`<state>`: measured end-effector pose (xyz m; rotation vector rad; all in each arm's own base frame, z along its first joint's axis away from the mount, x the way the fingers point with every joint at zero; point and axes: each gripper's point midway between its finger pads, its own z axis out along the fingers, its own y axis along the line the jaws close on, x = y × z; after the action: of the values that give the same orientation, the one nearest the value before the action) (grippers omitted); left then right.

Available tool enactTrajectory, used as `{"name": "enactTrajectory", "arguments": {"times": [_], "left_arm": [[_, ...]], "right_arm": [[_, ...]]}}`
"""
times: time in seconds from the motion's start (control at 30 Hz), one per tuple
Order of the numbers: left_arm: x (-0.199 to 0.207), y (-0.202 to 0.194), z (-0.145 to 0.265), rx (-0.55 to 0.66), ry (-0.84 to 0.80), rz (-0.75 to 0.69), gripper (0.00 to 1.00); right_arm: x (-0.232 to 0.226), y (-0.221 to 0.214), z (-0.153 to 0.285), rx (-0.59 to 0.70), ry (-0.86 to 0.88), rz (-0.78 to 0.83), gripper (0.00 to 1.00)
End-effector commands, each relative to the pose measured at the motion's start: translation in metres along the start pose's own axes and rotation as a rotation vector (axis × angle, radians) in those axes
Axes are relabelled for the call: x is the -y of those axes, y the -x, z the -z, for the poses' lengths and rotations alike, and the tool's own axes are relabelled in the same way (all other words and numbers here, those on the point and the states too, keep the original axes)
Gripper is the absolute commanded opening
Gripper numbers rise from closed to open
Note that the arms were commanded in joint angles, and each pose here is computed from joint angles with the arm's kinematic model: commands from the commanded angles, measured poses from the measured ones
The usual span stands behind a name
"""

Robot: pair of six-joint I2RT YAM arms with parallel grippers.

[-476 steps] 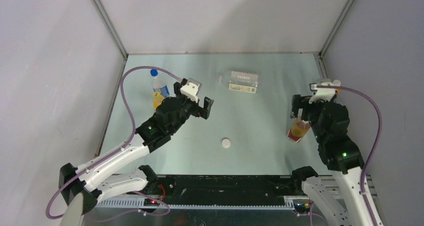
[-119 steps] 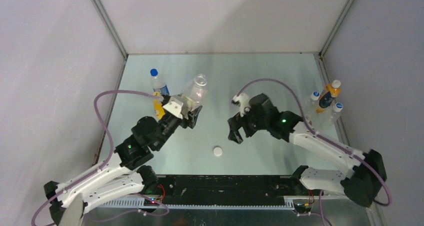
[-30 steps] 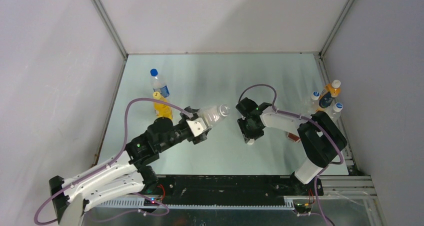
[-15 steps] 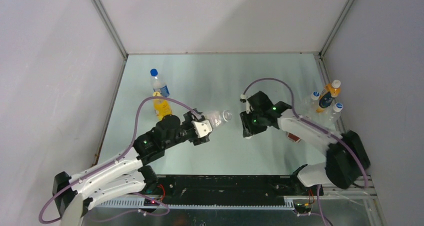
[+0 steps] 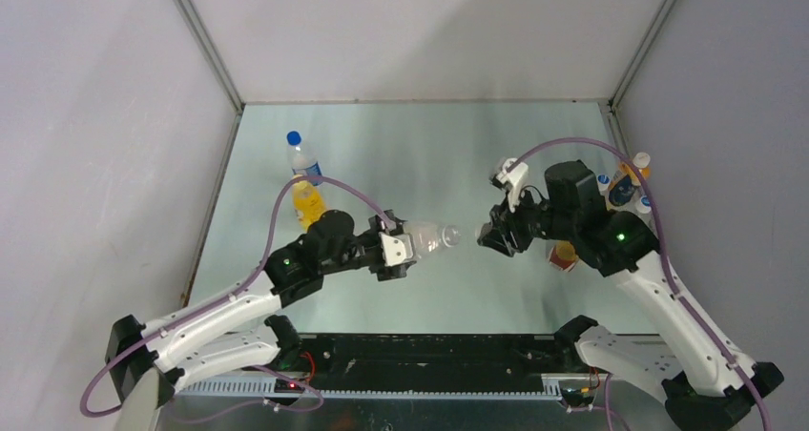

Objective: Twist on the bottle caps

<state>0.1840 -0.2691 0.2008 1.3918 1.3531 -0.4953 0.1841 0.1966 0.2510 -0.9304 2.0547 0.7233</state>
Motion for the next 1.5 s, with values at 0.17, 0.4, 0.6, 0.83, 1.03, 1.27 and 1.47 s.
{"name": "enactTrajectory", "arguments": {"times": [0.17, 0.4, 0.6, 0.83, 1.03, 1.27, 1.47], "left_arm": [[-0.003, 0.054, -0.005, 0.172, -0.071, -0.017, 0.0], [0.0, 0.06, -0.004, 0.181, -0.095, -0.019, 0.0], [0.0, 0.064, -0.001, 0.186, -0.106, -0.022, 0.0], [0.002, 0.064, 0.0, 0.188, -0.112, -0.012, 0.0], [0.002, 0.067, 0.002, 0.197, -0.112, -0.008, 0.0], [0.005, 0.068, 0.003, 0.189, -0.137, 0.001, 0.0], [0.011, 0.069, 0.004, 0.174, -0.183, 0.006, 0.0]], "right_arm": [[-0.044, 0.019, 0.039, 0.159, 0.2, 0.376, 0.0], [-0.054, 0.025, 0.03, 0.187, 0.268, 0.455, 0.0], [-0.057, 0.034, 0.022, 0.205, 0.27, 0.494, 0.0], [-0.059, 0.04, 0.015, 0.218, 0.267, 0.514, 0.0], [-0.057, 0.037, 0.008, 0.192, 0.269, 0.526, 0.0], [-0.061, 0.025, 0.0, 0.136, 0.294, 0.56, 0.0], [-0.062, 0.012, -0.005, 0.085, 0.318, 0.605, 0.0]]}}
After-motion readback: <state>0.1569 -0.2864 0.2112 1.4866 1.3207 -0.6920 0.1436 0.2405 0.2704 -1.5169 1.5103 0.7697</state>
